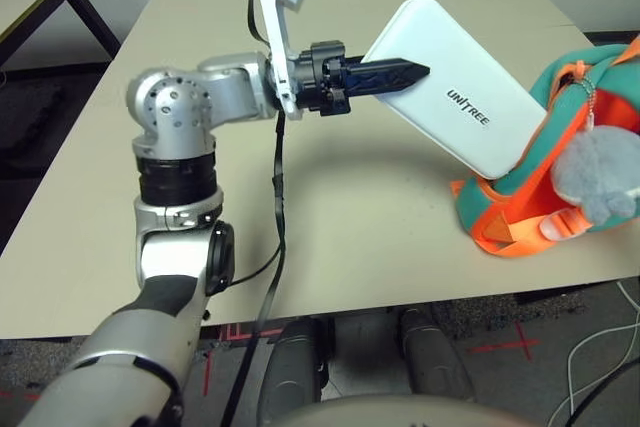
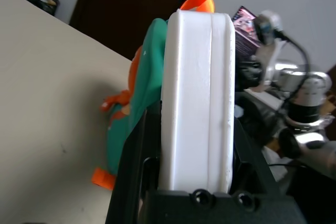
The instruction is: Put the pencil case into the backpack and zip it.
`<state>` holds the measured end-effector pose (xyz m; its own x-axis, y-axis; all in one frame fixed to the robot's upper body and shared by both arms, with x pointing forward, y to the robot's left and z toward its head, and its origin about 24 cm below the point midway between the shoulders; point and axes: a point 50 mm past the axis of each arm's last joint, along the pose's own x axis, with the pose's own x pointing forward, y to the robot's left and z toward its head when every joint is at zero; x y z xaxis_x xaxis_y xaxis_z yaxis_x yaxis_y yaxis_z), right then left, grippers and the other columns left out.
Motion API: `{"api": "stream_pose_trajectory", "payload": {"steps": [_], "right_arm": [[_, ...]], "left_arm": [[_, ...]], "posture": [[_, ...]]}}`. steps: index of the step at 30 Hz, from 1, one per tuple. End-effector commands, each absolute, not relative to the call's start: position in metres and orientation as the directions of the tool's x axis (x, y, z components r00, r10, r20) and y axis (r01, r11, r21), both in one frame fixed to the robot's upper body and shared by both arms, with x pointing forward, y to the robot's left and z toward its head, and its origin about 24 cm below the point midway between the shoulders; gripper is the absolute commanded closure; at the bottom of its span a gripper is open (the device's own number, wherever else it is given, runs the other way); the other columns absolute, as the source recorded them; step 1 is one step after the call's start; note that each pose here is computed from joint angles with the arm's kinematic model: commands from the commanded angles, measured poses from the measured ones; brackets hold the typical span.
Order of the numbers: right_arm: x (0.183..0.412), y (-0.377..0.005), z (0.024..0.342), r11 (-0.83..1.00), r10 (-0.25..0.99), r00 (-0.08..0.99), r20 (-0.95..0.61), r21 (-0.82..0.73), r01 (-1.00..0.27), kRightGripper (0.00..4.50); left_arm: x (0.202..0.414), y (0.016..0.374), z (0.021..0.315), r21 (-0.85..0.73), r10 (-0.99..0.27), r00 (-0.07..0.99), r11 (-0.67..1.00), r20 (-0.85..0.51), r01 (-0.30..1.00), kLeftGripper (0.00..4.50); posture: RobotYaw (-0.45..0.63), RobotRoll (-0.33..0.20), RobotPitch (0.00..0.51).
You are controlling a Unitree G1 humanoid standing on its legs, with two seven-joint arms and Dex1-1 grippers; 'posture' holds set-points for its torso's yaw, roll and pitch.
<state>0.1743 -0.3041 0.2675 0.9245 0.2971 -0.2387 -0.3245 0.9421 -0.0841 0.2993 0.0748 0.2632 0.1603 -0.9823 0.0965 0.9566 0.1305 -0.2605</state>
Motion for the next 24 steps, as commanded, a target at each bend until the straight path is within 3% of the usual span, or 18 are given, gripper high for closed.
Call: {"api": "stream_pose_trajectory", "payload": {"steps": [1,6,14,24], "right_arm": [[0.177,-0.300,0.272,0.931,0.317,0.920,-0.231,-0.107,-0.348,4.42],[0.179,-0.297,0.272,0.927,0.329,0.916,-0.232,-0.106,-0.360,4.42],[0.182,-0.294,0.271,0.924,0.340,0.912,-0.229,-0.102,-0.370,4.42],[0.188,-0.287,0.269,0.920,0.352,0.909,-0.225,-0.095,-0.380,4.42]], "left_arm": [[0.305,0.059,0.259,-0.197,-0.980,0.172,0.149,0.100,0.969,3.04],[0.309,0.041,0.258,-0.136,-0.984,0.141,0.125,0.109,0.983,3.04],[0.295,0.017,0.262,-0.168,-0.990,-0.025,-0.048,0.137,0.985,3.04],[0.290,0.008,0.250,-0.226,-0.989,-0.044,-0.075,0.141,0.971,3.04]], "posture": [[-0.20,0.000,0.134],[-0.20,0.000,0.135],[-0.21,0.000,0.134],[-0.20,0.000,0.136]]}}
